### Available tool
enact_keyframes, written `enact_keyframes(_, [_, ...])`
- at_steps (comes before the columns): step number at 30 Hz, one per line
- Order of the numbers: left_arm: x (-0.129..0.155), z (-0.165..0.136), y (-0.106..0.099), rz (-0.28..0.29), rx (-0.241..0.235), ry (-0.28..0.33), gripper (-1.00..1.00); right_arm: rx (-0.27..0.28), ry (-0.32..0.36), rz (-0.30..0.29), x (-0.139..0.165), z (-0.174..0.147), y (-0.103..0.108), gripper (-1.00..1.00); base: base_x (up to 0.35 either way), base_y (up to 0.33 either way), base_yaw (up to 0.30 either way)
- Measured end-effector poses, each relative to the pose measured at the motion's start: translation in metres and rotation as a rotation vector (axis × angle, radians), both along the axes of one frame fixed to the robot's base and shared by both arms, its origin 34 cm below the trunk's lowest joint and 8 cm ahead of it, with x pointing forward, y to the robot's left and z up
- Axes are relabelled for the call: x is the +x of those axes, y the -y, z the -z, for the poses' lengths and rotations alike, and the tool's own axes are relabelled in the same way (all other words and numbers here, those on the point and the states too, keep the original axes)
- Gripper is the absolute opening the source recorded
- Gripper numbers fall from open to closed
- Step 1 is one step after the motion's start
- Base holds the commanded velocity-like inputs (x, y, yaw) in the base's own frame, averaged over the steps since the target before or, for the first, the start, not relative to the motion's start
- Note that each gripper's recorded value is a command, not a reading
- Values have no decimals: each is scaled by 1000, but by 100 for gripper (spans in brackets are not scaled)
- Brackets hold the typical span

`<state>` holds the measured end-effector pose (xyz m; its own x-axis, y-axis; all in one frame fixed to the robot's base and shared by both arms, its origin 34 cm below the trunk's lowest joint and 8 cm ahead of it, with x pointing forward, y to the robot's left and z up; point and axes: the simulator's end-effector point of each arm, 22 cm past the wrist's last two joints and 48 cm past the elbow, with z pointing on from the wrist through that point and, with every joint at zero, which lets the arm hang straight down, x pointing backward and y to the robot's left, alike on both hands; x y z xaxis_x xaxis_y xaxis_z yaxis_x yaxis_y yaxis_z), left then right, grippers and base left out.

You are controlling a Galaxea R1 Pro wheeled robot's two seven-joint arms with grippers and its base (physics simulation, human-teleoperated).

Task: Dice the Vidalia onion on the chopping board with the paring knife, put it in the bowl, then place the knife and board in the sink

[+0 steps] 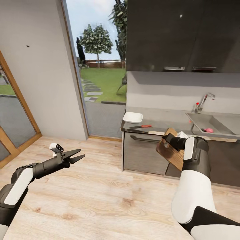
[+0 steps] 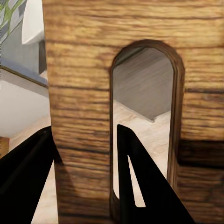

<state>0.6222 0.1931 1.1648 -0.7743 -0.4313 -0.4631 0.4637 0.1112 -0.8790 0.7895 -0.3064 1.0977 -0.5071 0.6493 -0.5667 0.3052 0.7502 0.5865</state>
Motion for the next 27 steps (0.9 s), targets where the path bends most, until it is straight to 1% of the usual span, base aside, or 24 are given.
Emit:
enact_keyframes(3, [0, 0, 0, 0, 0, 0, 100, 16, 7, 0, 0, -1, -3, -100, 0, 0, 0])
enact_keyframes(6, [0, 0, 0, 0, 0, 0, 100, 22, 16, 18, -1, -4, 3, -100, 0, 0, 0])
enact_keyframes(7, [0, 0, 0, 0, 0, 0, 100, 25, 20, 39, -3, -5, 11, -100, 0, 0, 0])
enact_keyframes(8, [0, 0, 0, 0, 0, 0, 100, 33, 28, 78, -7, -8, 25, -100, 0, 0, 0])
enact_keyframes(10, [0, 0, 0, 0, 0, 0, 100, 36, 44, 162, -19, -13, 57, -100, 0, 0, 0])
enact_keyframes(11, [0, 0, 0, 0, 0, -1, 100, 34, 70, 219, -26, -23, 78, -100, 0, 0, 0])
enact_keyframes(13, [0, 0, 0, 0, 0, 0, 100, -25, 76, 320, -48, -35, 117, -100, 0, 0, 0])
enact_keyframes(14, [0, 0, 0, 0, 0, 0, 100, -63, 44, 362, -59, -30, 133, -100, 0, 0, 0])
enact_keyframes(15, [0, 0, 0, 0, 0, 0, 100, -81, 29, 377, -64, -27, 139, -100, 0, 0, 0])
enact_keyframes(16, [0, 0, 0, 0, 0, 0, 100, -82, 28, 391, -67, -28, 143, -100, 0, 0, 0])
enact_keyframes(17, [0, 0, 0, 0, 0, 0, 100, -116, -2, 412, -74, -24, 152, -100, 0, 0, 0])
enact_keyframes(18, [0, 0, 0, 0, 0, 0, 100, -187, -67, 447, -88, -17, 168, -100, 0, 0, 0])
enact_keyframes(19, [0, 0, 0, 0, 0, 0, 100, -235, -111, 466, -98, -12, 177, -100, 0, 0, 0])
enact_keyframes(21, [0, 0, 0, 0, 0, 0, 100, -222, -94, 463, -94, -17, 175, -100, 0, 0, 0])
enact_keyframes(23, [0, 0, 0, 0, 0, 0, 100, -294, -147, 488, -102, -20, 187, -100, 0, 0, 0])
enact_keyframes(24, [0, 0, 0, 0, 0, 0, 100, -305, -147, 490, -96, -29, 188, -100, 0, 0, 0])
enact_keyframes(25, [0, 0, 0, 0, 1, 0, 100, -320, -162, 472, -82, -39, 185, -100, 0, 0, 0])
enact_keyframes(26, [0, 0, 0, 0, 0, 0, 100, -333, -187, 413, -58, -44, 169, -100, 0, 0, 0])
enact_keyframes(27, [0, 0, 0, 0, 0, 0, 100, -279, -159, 369, -39, -45, 151, -100, 0, 0, 0])
